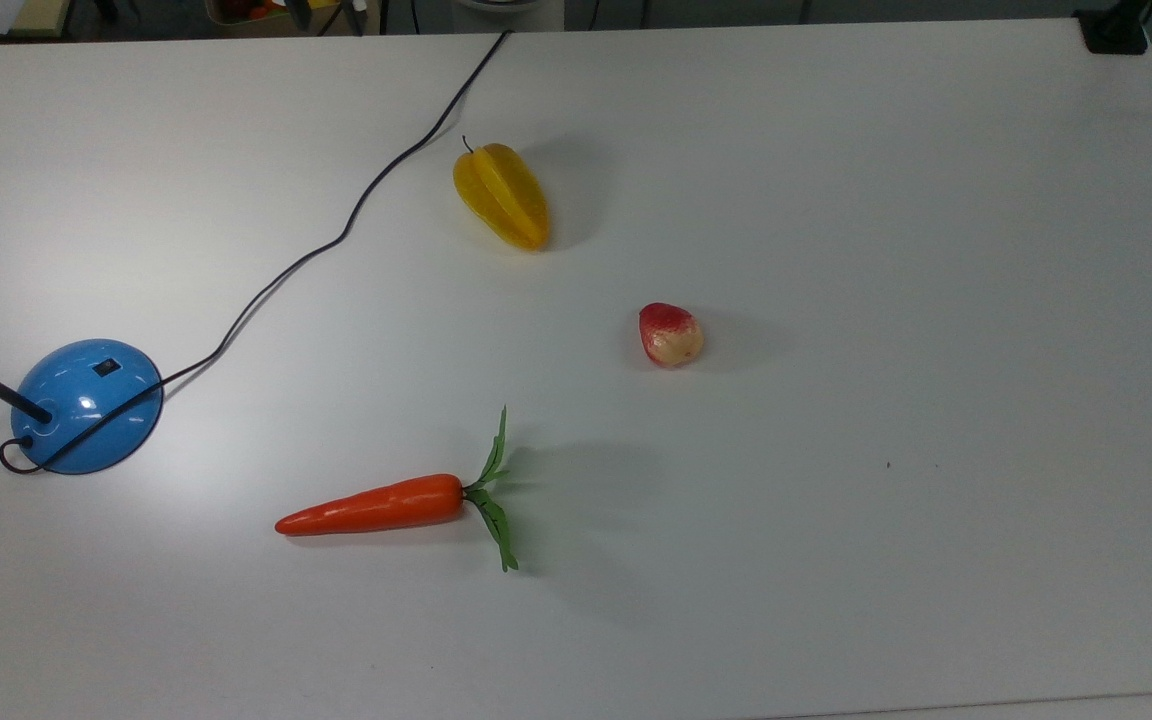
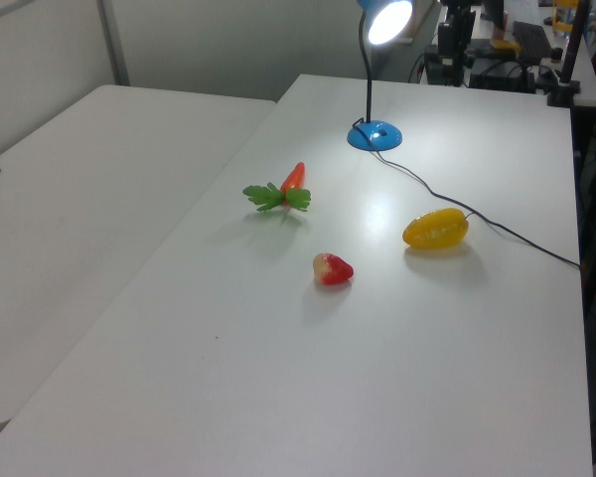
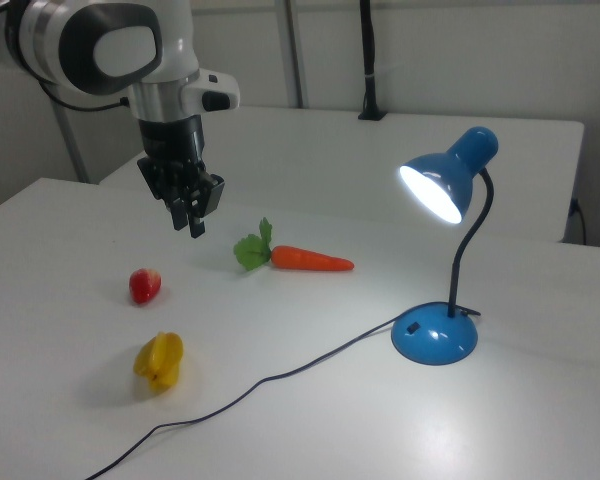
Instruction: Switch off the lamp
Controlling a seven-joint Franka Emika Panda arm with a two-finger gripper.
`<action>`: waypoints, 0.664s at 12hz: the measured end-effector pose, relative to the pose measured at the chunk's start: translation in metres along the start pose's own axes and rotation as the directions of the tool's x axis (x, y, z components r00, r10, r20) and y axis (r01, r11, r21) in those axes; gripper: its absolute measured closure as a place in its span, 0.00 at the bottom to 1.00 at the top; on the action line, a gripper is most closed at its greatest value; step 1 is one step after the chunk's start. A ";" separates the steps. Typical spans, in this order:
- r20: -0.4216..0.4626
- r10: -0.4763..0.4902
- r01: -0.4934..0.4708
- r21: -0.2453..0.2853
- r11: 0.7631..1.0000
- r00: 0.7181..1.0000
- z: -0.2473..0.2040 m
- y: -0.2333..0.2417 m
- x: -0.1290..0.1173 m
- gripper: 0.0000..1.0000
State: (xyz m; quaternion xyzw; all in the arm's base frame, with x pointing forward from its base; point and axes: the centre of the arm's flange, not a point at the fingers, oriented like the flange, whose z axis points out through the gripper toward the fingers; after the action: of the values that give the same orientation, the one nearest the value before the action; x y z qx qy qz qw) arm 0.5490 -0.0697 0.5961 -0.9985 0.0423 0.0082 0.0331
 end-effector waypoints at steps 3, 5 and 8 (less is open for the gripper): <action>-0.011 0.072 -0.072 0.014 0.997 0.997 -0.002 0.006 0.001 0.99; -0.044 0.160 -0.159 0.024 0.987 0.986 -0.002 0.015 0.004 0.99; -0.106 0.239 -0.237 0.036 0.971 0.965 0.009 0.028 0.011 0.99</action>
State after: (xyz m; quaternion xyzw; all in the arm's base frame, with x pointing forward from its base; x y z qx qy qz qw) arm 0.5580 -0.0976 0.5856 -0.9847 0.1637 -0.0430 0.0412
